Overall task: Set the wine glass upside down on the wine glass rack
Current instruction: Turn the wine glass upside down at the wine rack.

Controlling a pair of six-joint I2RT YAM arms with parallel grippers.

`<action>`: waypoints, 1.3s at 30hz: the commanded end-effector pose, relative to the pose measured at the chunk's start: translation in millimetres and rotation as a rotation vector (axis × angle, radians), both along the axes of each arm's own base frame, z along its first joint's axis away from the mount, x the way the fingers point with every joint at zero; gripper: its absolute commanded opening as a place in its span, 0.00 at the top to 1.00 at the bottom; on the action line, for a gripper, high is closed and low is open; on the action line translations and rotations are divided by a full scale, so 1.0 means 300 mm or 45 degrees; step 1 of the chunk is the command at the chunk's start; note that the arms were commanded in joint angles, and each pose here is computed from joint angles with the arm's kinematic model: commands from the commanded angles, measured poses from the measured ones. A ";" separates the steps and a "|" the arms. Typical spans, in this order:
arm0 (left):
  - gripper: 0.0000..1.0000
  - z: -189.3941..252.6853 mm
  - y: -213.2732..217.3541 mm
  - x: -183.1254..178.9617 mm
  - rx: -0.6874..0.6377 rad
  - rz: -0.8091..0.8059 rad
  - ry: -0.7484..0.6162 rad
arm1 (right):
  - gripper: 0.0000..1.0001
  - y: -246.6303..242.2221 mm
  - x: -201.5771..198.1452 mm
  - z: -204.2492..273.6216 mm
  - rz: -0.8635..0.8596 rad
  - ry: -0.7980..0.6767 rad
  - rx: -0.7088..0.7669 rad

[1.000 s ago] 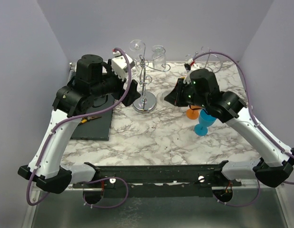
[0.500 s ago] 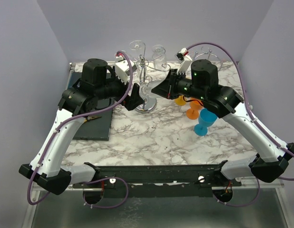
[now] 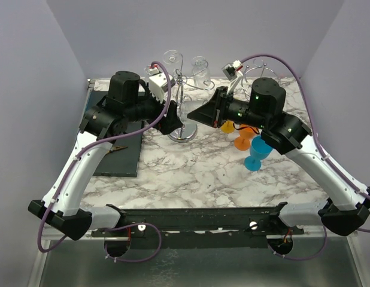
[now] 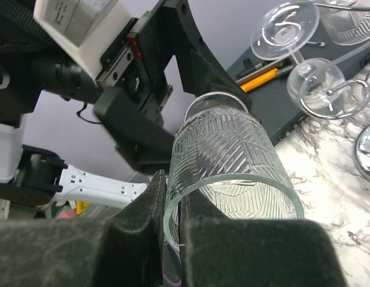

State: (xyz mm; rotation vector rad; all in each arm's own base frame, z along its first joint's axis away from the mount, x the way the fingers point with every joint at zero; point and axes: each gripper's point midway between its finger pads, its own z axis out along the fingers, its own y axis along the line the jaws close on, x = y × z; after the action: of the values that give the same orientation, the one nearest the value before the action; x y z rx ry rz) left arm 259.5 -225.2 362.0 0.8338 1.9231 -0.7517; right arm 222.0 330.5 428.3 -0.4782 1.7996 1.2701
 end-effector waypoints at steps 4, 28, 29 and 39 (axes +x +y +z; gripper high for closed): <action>0.46 0.081 -0.022 -0.008 -0.053 -0.075 -0.107 | 1.00 0.015 -0.084 0.103 0.156 -0.101 0.145; 1.00 0.150 0.110 -0.008 0.375 -0.287 -0.886 | 0.01 -0.054 -0.153 -0.068 0.163 0.076 -0.054; 1.00 0.147 0.113 -0.010 0.399 -0.307 -0.919 | 0.01 -0.063 -0.151 -0.074 0.155 0.077 -0.092; 1.00 0.155 0.103 -0.071 0.445 -0.478 -1.170 | 0.00 -0.029 -0.138 -0.071 0.256 -0.043 -0.154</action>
State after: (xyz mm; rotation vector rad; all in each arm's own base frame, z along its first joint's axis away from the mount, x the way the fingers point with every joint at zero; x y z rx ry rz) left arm 244.8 -184.2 377.7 1.4445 1.2775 -0.1756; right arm 181.4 313.0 422.9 -0.6627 1.8503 1.2750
